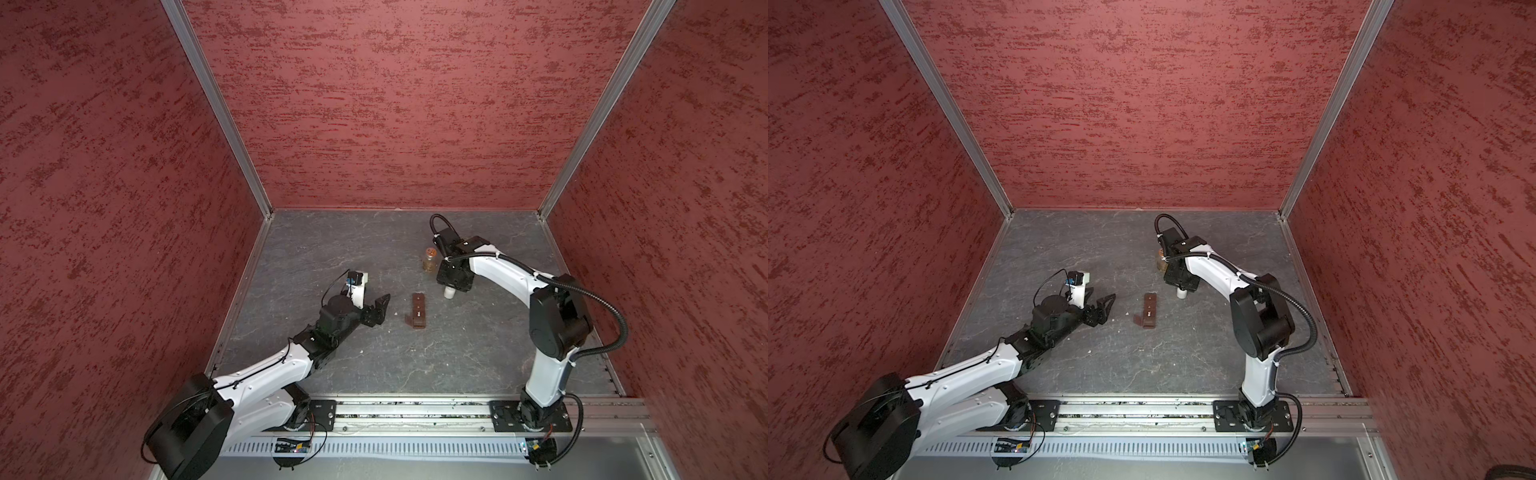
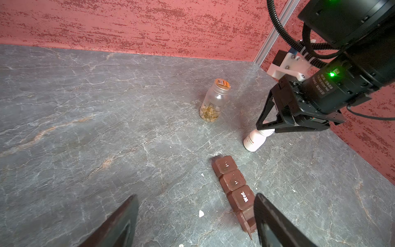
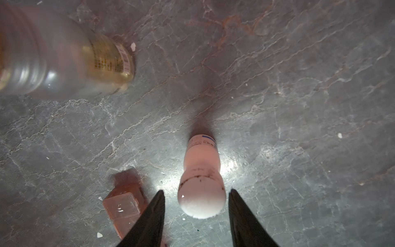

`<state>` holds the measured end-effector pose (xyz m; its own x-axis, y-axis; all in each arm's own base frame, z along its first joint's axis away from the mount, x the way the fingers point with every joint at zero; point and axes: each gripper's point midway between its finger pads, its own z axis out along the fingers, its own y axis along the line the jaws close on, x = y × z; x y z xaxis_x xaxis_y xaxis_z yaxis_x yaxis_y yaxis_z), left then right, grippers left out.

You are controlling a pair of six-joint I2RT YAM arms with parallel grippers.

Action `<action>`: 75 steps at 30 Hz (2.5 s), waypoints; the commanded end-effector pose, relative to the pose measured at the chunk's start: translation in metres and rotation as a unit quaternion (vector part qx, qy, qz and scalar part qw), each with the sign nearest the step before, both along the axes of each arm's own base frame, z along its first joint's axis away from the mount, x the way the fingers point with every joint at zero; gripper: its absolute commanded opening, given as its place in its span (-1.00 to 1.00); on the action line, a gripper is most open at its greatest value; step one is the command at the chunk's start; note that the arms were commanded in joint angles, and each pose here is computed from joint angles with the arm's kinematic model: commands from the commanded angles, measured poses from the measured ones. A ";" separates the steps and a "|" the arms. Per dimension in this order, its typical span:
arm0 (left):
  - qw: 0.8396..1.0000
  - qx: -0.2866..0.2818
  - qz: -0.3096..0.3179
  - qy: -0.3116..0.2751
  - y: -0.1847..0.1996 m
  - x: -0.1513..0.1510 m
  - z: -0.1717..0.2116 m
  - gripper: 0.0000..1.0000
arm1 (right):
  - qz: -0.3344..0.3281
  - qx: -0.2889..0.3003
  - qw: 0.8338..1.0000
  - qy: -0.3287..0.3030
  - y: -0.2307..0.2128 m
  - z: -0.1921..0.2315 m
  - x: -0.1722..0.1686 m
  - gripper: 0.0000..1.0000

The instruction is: Sort the pills into containers

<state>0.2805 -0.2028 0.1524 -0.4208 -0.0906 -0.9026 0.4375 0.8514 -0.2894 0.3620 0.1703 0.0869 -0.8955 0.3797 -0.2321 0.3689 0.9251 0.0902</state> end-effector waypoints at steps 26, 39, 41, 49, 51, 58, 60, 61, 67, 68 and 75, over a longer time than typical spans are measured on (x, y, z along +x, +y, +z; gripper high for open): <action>1.000 0.000 -0.011 -0.007 -0.006 -0.002 -0.002 0.67 | -0.007 -0.008 1.000 0.012 -0.011 -0.001 0.006 -0.29; 1.000 -0.013 -0.013 -0.002 -0.009 -0.002 -0.002 0.77 | 0.001 0.019 1.000 -0.016 -0.009 0.029 0.000 -0.43; 1.000 -0.016 -0.015 0.000 -0.010 -0.003 -0.002 0.82 | 0.004 0.030 0.999 -0.026 -0.008 0.038 -0.003 -0.47; 0.998 -0.017 -0.049 -0.039 -0.026 -0.021 0.022 0.87 | 0.036 0.103 0.992 -0.069 0.001 0.082 -0.028 -0.51; 0.994 -0.004 -0.076 -0.073 -0.037 -0.031 0.035 0.85 | 0.049 0.124 0.987 -0.084 0.003 0.099 -0.036 -0.51; 0.955 0.021 -0.187 -0.230 -0.076 -0.063 0.072 0.84 | 0.109 0.192 0.969 -0.110 0.017 0.144 -0.063 -0.51; 0.945 0.039 -0.211 -0.247 -0.086 -0.064 0.072 0.84 | 0.125 0.210 0.963 -0.110 0.022 0.151 -0.069 -0.51; 0.940 0.048 -0.221 -0.256 -0.091 -0.064 0.072 0.84 | 0.133 0.218 0.961 -0.106 0.024 0.152 -0.073 -0.51; 0.906 0.087 -0.285 -0.302 -0.119 -0.067 0.068 0.81 | 0.170 0.258 0.946 -0.093 0.034 0.161 -0.094 -0.51; 0.901 0.093 -0.294 -0.304 -0.124 -0.067 0.066 0.81 | 0.173 0.263 0.945 -0.090 0.035 0.161 -0.097 -0.51; 0.888 0.097 -0.323 -0.312 -0.139 -0.058 0.057 0.73 | 0.175 0.271 0.943 -0.078 0.032 0.159 -0.110 -0.51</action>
